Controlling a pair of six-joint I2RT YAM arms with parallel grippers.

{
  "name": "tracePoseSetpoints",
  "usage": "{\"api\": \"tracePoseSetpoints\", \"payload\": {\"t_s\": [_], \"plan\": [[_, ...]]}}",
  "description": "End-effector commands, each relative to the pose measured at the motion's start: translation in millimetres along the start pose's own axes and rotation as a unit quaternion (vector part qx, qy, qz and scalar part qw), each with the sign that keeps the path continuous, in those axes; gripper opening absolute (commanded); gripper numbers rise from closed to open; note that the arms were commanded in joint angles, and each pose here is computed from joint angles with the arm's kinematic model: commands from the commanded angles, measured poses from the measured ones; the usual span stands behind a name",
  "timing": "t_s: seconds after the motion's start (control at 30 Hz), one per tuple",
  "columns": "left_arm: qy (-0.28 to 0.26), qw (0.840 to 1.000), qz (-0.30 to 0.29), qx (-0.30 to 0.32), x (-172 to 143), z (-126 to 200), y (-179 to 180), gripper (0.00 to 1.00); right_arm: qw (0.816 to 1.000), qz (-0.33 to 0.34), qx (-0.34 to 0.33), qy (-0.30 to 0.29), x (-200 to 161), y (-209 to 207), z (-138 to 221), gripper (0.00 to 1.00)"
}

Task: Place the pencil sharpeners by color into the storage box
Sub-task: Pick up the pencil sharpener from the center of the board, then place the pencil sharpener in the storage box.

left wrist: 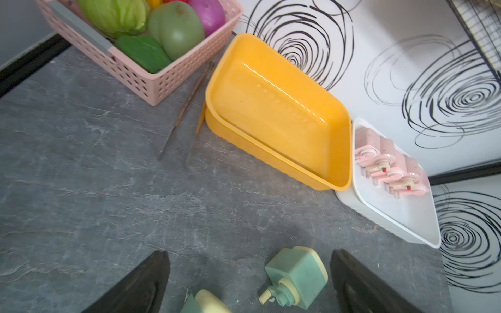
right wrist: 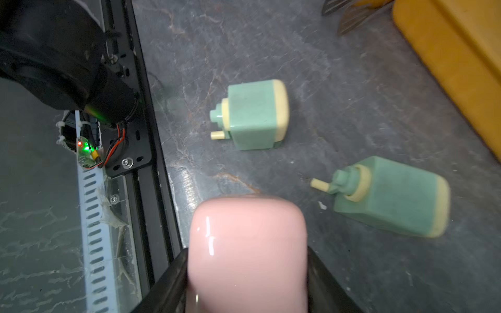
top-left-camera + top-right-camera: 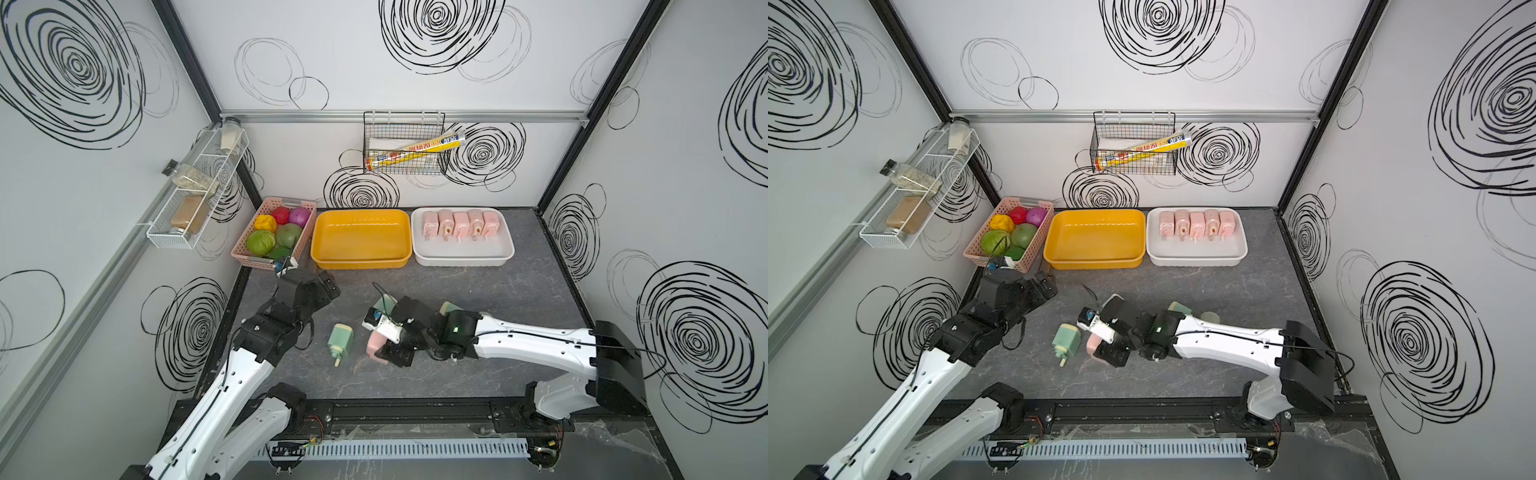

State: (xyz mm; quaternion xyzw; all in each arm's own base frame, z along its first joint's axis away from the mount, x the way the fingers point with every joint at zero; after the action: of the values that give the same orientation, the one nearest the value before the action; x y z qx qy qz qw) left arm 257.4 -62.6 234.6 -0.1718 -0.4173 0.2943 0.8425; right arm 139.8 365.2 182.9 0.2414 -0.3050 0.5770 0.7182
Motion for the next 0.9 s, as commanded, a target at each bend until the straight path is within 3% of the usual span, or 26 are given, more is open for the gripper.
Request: {"api": "tracePoseSetpoints", "payload": {"t_s": [0.0,0.13,0.27,0.47,0.6,0.87], "plan": [[-0.009,0.998,-0.035,-0.054,1.9,-7.1,-35.1,0.99,0.994,0.047,0.039,-0.088,30.8,-8.3,35.8,0.0],[-0.009,0.996,-0.047,-0.071,-6.8,-17.9,-50.4,0.99,0.986,0.084,-0.034,-0.143,42.8,-48.9,66.8,0.0],[-0.004,0.995,-0.045,-0.086,-12.2,-24.9,-61.7,0.99,0.98,0.049,-0.097,-0.169,39.2,-104.1,96.4,0.0],[0.022,0.992,-0.069,-0.107,-24.5,-41.1,-83.6,0.99,0.957,0.061,-0.218,-0.183,29.6,-174.5,125.2,0.0],[0.042,0.992,-0.074,-0.093,-32.5,-54.9,-96.7,0.99,0.955,0.088,-0.227,-0.172,24.3,-211.5,140.9,0.0],[0.046,0.989,-0.115,-0.084,-50.5,-76.5,-126.0,0.99,0.976,0.116,-0.16,-0.094,-6.0,-267.9,141.7,0.0]]}}
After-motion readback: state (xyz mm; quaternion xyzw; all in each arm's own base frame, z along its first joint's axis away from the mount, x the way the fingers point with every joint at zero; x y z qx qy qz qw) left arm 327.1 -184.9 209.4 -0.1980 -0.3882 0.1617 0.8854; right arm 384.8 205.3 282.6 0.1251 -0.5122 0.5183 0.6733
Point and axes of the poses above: each gripper's point midway between its finger pads, its own z axis back along the fingers, its own y axis along the line the jaws close on, x = y × z, the point moved 2 cm from there along z, back along the fingers, and after that the axes turned 8 degrees about z, right-handed, at the moved point
